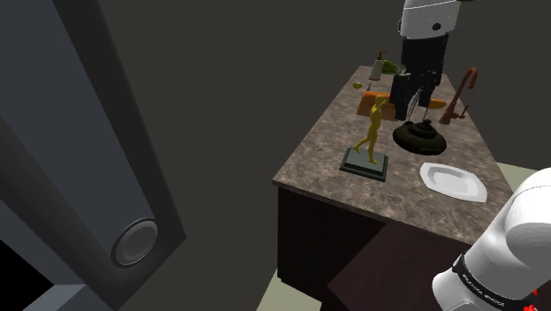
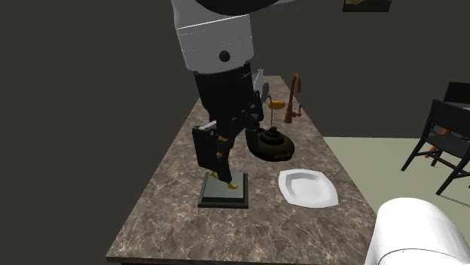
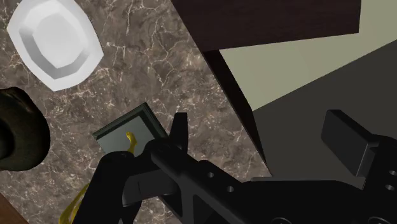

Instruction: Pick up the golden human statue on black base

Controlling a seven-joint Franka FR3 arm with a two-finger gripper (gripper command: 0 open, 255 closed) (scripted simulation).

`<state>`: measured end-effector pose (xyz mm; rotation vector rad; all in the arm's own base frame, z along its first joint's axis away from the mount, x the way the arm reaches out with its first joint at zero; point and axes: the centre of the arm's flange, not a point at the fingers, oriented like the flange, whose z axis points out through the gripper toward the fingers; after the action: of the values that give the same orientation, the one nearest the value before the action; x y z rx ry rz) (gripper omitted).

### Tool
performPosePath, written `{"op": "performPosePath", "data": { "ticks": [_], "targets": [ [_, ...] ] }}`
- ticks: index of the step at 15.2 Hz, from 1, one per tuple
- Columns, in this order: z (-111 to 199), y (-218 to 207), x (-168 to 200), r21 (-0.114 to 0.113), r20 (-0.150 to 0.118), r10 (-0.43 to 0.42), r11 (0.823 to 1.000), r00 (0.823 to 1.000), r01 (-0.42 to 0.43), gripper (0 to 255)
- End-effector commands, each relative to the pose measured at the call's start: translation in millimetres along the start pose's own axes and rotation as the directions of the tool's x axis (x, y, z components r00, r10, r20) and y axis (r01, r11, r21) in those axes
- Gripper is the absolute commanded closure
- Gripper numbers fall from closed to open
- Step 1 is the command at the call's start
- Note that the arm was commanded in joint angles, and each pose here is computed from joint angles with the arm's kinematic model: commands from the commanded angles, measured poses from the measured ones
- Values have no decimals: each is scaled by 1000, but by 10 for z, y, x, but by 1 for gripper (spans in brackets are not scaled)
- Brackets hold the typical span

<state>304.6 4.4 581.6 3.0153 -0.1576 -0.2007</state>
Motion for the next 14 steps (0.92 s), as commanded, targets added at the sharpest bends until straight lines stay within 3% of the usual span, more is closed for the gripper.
{"op": "performPosePath", "data": {
  "ticks": [1, 14],
  "targets": [
    [0, 0, 0, 0, 0, 0, 1000, 1000, 0, 0],
    [274, 1263, 1180, 64, -25, 84, 995, 996, -82, 0]
  ]
}}
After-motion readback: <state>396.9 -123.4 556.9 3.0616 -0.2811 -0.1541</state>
